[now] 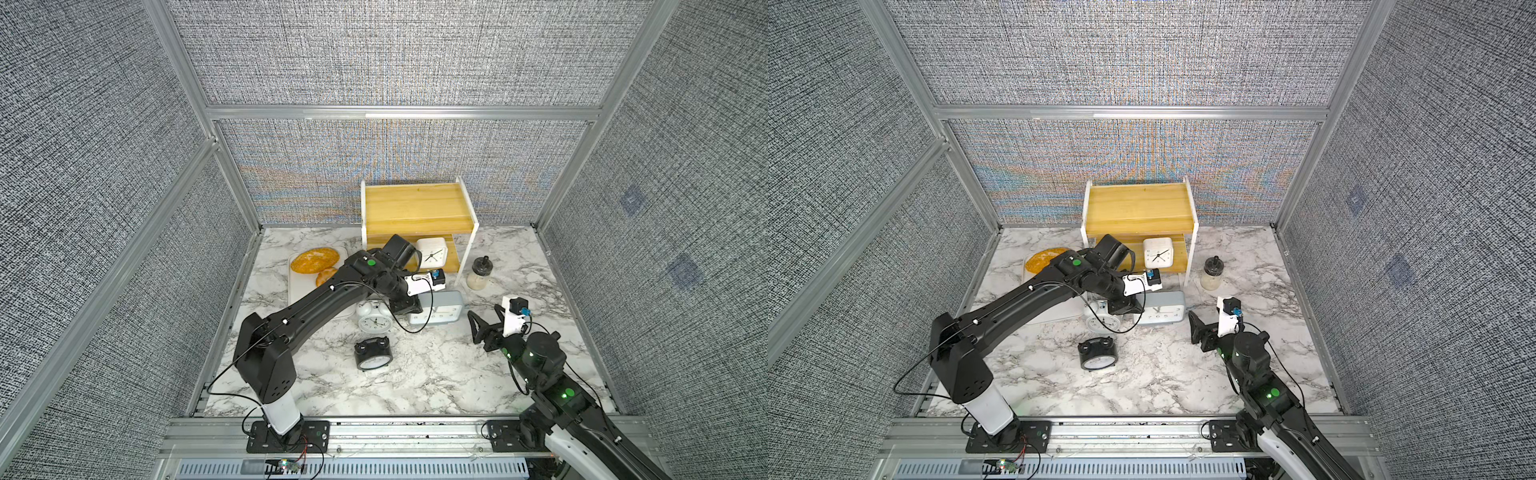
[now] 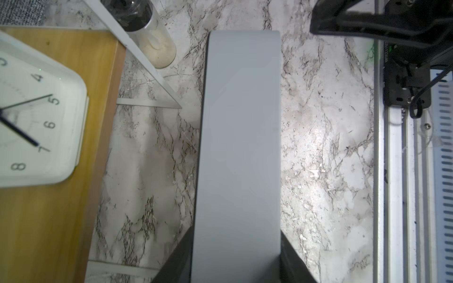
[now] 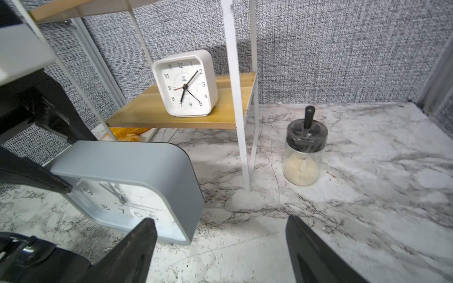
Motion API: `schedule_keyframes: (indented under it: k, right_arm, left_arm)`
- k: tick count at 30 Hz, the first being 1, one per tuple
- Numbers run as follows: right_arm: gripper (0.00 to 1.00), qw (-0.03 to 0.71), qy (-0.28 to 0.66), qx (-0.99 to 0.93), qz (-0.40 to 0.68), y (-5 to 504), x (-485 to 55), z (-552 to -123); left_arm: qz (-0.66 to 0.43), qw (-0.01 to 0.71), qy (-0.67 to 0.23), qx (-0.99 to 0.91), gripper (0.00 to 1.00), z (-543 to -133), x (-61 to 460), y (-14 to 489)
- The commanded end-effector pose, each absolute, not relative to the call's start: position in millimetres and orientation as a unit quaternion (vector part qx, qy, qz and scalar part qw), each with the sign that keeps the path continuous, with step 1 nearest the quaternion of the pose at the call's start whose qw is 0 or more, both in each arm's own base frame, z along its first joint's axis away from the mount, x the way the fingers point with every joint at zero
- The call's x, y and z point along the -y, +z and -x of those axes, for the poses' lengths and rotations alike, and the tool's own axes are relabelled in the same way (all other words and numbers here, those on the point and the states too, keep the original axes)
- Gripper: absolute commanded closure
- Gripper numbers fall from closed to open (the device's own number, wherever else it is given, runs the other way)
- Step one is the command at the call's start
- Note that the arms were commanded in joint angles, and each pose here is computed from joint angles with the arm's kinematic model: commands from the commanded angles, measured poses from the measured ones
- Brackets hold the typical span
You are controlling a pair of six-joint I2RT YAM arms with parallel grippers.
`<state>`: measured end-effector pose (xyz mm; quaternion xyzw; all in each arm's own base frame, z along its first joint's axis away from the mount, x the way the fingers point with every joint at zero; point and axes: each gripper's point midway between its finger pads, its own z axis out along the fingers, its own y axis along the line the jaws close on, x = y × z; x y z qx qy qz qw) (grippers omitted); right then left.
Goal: Place the alarm clocks on the shelf by style
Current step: Pick up the alarm from the center of the board.
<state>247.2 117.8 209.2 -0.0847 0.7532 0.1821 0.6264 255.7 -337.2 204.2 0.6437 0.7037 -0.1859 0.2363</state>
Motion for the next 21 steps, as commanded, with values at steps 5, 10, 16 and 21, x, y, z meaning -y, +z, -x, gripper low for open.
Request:
schedule_keyframes:
  k: [5,10,16,21]
  right_arm:
    - [0.13,0.661,0.226,-0.679,0.225,245.4,-162.9,-238.1]
    - [0.13,0.624,0.241,-0.665,0.331,250.4,-194.3,-232.6]
    - [0.13,0.567,0.286,-0.633,0.442,250.8,-228.3,-217.3]
    - [0.13,0.542,0.318,-0.603,0.491,256.8,-242.5,-205.2]
  left_arm:
    - [-0.615,0.216,-0.155,-0.742,0.74,-241.3,283.2,222.7]
    - [-0.604,0.233,-0.148,-0.748,0.74,-233.3,254.7,242.7]
    - [-0.614,0.242,-0.159,-0.734,0.73,-220.2,241.2,259.9]
    - [-0.638,0.239,-0.165,-0.713,0.73,-210.5,239.0,261.4]
